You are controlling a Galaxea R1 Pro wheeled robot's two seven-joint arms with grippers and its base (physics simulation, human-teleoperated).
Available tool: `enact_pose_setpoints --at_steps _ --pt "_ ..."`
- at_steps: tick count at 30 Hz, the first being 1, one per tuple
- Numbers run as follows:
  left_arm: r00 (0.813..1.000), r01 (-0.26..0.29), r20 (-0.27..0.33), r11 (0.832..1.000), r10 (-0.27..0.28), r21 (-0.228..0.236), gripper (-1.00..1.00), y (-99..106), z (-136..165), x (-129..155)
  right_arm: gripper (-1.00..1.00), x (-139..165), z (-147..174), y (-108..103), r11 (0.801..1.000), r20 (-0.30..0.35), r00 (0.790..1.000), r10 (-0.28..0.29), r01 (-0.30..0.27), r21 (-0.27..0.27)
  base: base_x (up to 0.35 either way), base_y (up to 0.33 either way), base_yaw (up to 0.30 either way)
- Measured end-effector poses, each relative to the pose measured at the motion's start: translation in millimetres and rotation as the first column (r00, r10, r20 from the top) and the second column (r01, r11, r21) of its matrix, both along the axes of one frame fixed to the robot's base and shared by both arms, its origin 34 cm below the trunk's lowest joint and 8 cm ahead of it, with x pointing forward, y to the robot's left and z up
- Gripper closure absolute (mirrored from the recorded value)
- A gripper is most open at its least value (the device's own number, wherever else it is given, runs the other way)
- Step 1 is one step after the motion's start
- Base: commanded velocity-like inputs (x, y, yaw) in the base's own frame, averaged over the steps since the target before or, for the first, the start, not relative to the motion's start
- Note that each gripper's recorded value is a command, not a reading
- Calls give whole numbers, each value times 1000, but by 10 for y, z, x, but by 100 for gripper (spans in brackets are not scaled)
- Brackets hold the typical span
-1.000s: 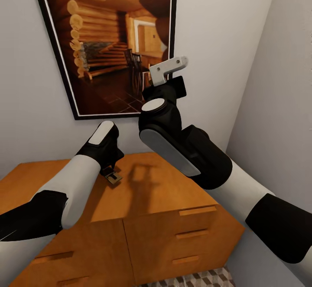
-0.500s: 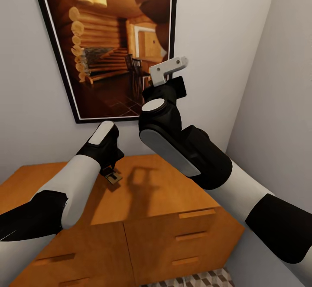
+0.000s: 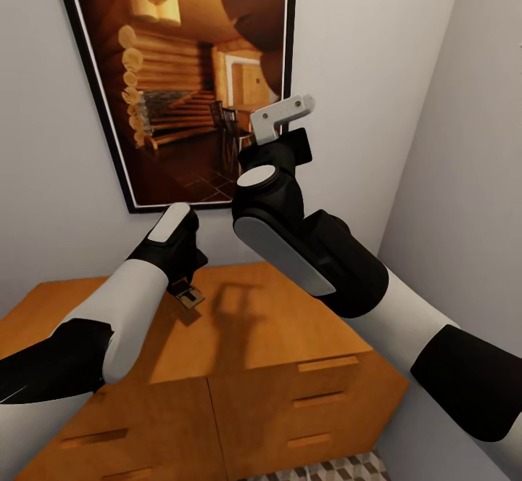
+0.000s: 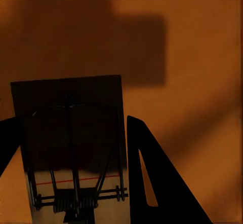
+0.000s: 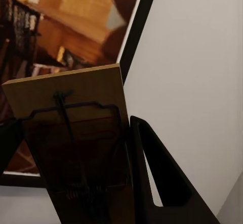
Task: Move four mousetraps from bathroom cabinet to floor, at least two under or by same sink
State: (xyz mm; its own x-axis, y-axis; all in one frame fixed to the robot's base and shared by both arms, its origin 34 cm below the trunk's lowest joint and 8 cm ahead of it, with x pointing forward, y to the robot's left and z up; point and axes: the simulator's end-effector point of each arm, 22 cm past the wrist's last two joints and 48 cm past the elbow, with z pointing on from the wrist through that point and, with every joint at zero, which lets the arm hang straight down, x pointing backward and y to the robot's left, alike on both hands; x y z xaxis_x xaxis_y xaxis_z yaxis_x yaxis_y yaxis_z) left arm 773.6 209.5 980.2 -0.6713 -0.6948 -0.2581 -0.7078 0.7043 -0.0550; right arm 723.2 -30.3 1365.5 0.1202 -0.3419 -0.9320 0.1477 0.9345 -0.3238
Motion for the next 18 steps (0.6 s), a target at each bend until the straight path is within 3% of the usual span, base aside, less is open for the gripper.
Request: enact_pose_setpoints --at_steps 10,18 --pt "1000 5 16 1000 -5 -13 100 -31 195 20 100 -4 148 -3 1000 0 1000 0 0 1 0 0 0" --pt "990 11 142 1000 -8 -19 100 -19 682 183 100 20 130 -18 1000 -28 1000 -1 1 8 0 0 0"
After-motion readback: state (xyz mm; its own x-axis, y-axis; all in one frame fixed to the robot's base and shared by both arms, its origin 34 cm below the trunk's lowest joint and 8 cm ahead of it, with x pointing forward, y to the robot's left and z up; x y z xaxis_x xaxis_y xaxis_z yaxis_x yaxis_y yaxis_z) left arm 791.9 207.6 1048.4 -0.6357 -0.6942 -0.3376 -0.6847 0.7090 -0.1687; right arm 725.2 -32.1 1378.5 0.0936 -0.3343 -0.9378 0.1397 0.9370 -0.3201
